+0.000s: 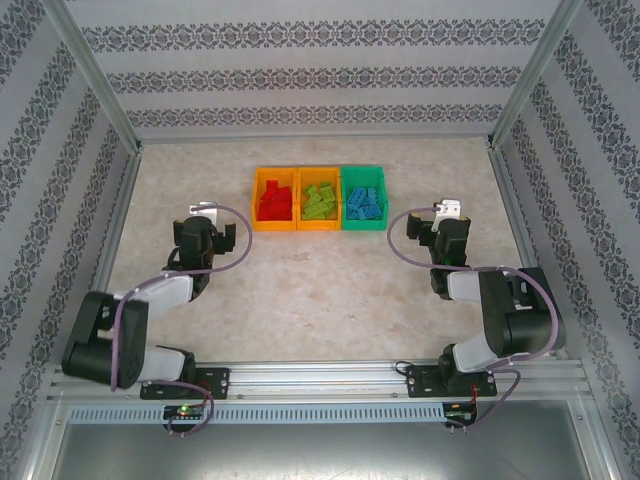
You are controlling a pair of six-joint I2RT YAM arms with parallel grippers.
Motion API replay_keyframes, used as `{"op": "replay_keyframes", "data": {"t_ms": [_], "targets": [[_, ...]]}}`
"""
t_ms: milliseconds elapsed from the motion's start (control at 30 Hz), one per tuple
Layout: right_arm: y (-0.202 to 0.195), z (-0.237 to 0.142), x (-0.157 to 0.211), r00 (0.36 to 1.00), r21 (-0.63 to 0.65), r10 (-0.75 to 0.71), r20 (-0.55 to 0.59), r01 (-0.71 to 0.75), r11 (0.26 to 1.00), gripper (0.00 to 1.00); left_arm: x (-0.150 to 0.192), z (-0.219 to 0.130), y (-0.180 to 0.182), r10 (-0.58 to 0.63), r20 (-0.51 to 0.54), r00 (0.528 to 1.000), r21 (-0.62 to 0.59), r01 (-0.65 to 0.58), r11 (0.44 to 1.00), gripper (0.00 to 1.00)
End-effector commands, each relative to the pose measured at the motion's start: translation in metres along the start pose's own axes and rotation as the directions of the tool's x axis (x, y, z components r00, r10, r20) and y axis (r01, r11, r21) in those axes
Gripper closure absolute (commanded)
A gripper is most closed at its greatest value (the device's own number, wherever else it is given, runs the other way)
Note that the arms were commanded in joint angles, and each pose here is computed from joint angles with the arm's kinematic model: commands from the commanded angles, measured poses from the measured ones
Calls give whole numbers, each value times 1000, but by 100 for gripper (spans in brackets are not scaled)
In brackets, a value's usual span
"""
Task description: Sort the legos into containers by color
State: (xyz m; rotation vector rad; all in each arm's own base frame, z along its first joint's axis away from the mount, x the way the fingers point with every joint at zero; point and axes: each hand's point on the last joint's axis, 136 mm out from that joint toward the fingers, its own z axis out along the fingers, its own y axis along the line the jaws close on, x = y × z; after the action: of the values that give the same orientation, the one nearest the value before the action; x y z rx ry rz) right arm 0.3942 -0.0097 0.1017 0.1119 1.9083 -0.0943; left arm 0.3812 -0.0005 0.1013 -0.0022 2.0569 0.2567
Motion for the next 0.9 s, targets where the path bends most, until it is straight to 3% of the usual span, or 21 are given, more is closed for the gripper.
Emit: {"op": "replay_keyframes", "data": {"t_ms": [0,267,867], "targets": [[1,-1,-5,1000,-18,-2,27,3,1000,2,-7,14,-9,-16,99,995,80,8,997,0],[1,-1,-5,1000,-17,-3,27,3,1000,2,8,26,4,-118,81,990,119,108,987,1],[1,-1,-4,1000,-19,-3,26,3,1000,2,8,26,4,-122,78,989,121,112,986,1]]}}
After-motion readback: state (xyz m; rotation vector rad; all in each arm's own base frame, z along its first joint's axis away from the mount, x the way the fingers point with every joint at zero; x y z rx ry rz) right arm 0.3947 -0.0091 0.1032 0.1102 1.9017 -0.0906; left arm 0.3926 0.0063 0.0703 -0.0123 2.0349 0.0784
